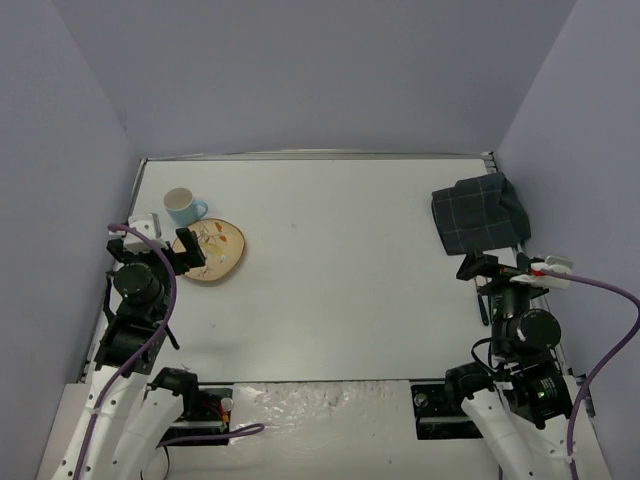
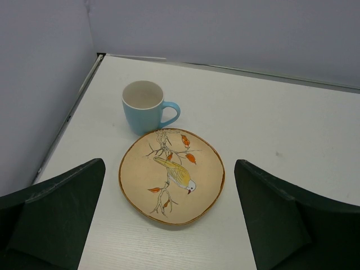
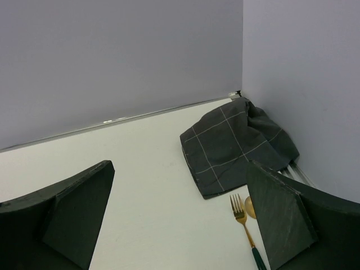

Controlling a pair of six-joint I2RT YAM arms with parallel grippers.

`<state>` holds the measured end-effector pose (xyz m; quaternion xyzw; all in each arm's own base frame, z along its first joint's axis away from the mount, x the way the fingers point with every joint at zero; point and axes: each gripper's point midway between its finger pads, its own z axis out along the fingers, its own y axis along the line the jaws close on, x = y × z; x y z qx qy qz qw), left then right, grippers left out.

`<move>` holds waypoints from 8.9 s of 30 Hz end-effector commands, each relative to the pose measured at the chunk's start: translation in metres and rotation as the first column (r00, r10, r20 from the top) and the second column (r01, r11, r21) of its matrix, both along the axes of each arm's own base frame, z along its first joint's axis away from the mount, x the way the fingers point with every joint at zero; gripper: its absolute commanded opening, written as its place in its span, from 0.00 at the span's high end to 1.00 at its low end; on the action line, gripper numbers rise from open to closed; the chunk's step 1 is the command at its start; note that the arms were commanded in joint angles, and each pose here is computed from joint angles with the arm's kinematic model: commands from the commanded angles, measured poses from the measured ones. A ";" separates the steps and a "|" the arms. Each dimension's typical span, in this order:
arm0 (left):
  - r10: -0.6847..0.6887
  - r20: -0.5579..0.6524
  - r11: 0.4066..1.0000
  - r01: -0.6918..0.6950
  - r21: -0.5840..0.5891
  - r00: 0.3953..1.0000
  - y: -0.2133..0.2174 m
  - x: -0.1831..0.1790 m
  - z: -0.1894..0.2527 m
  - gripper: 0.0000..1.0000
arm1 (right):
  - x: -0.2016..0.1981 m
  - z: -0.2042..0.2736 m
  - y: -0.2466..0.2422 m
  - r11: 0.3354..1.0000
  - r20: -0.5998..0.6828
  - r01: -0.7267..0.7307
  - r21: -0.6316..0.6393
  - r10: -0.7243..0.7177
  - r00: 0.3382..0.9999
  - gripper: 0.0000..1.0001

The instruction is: Set the dinner table for one person

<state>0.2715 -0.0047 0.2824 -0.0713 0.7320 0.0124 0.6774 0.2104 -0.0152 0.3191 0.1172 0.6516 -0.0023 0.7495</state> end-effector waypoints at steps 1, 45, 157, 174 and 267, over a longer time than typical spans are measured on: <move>0.029 0.086 0.999 -0.027 -0.024 0.996 0.005 0.003 0.024 0.03 | 0.011 0.029 0.005 0.998 0.056 -0.008 0.069 0.004 0.998 0.00; 0.036 0.066 0.999 -0.035 -0.024 0.997 0.005 -0.001 0.021 0.03 | 0.236 -0.308 -0.039 0.889 -0.829 0.439 0.133 -0.143 0.541 0.22; -0.300 -0.475 0.945 0.192 -0.263 0.827 -0.263 0.229 -0.156 1.00 | 0.124 -0.275 0.079 0.974 -0.808 0.012 0.227 0.182 0.560 1.00; -0.499 -0.430 0.862 0.482 -0.156 0.752 -0.246 0.230 -0.103 0.15 | 0.108 -0.263 0.082 0.970 -0.804 -0.054 0.235 0.226 0.550 1.00; -0.392 0.312 0.920 0.374 0.118 0.865 -0.098 0.064 0.218 1.00 | 0.022 0.106 0.091 0.878 -0.013 -0.453 0.159 0.460 0.888 1.00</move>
